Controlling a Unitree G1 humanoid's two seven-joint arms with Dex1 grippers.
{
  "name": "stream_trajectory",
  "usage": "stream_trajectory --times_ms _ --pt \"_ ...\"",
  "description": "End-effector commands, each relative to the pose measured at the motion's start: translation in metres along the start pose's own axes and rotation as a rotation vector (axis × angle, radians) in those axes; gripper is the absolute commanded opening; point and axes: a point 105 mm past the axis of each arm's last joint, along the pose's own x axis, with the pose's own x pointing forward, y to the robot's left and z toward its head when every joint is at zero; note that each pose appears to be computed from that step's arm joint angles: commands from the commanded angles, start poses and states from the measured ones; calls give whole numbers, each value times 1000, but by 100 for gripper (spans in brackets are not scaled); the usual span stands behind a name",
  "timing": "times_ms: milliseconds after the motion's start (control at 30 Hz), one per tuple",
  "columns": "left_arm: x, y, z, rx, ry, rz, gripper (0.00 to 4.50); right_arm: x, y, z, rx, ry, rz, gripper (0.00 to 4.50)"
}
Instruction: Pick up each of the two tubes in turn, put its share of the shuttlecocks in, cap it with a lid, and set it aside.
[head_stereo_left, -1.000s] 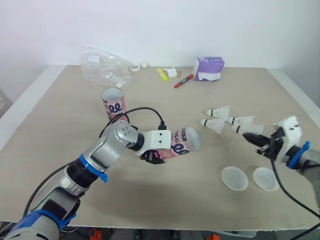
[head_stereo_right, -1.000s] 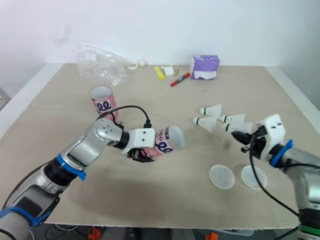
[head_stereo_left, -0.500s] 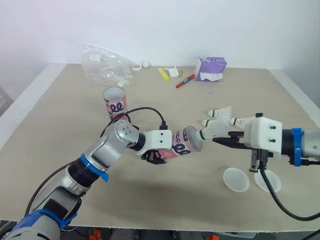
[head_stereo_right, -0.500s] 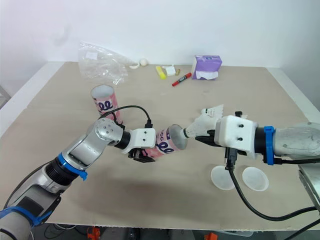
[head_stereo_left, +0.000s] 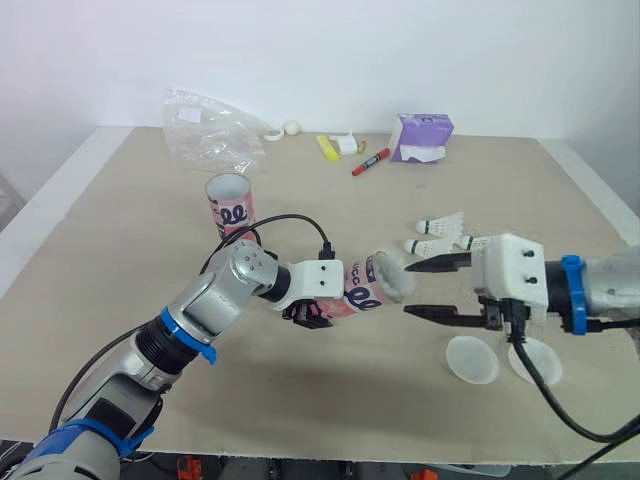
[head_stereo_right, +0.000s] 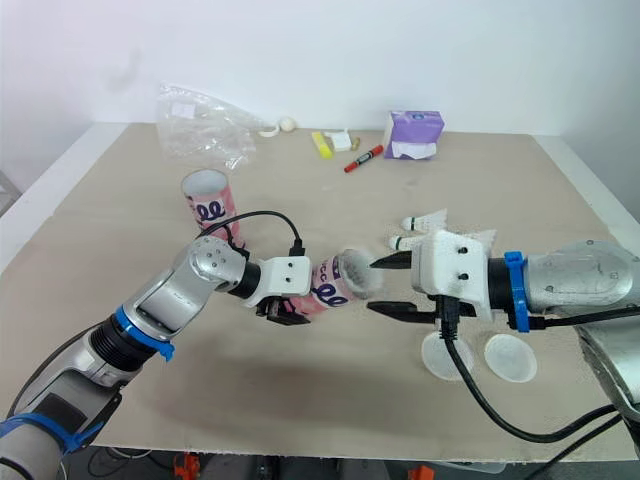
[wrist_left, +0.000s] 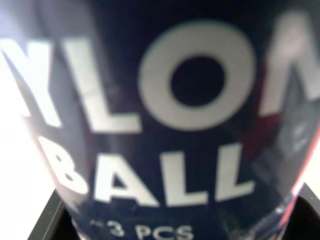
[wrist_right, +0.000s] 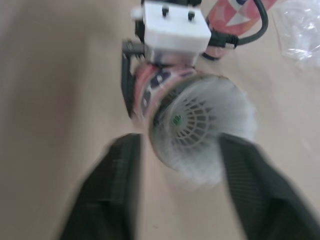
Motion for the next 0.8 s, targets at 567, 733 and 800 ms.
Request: stream_trajectory --times_ms 567,733,800 --pt "13 -6 -14 -30 50 -26 286 26 -25 0 131 -12 -58 3" --pt "13 -6 -13 -34 49 -24 286 46 -21 -7 91 55 10 3" --pt "13 -6 -13 -35 47 -25 286 56 -20 -8 52 82 38 3"
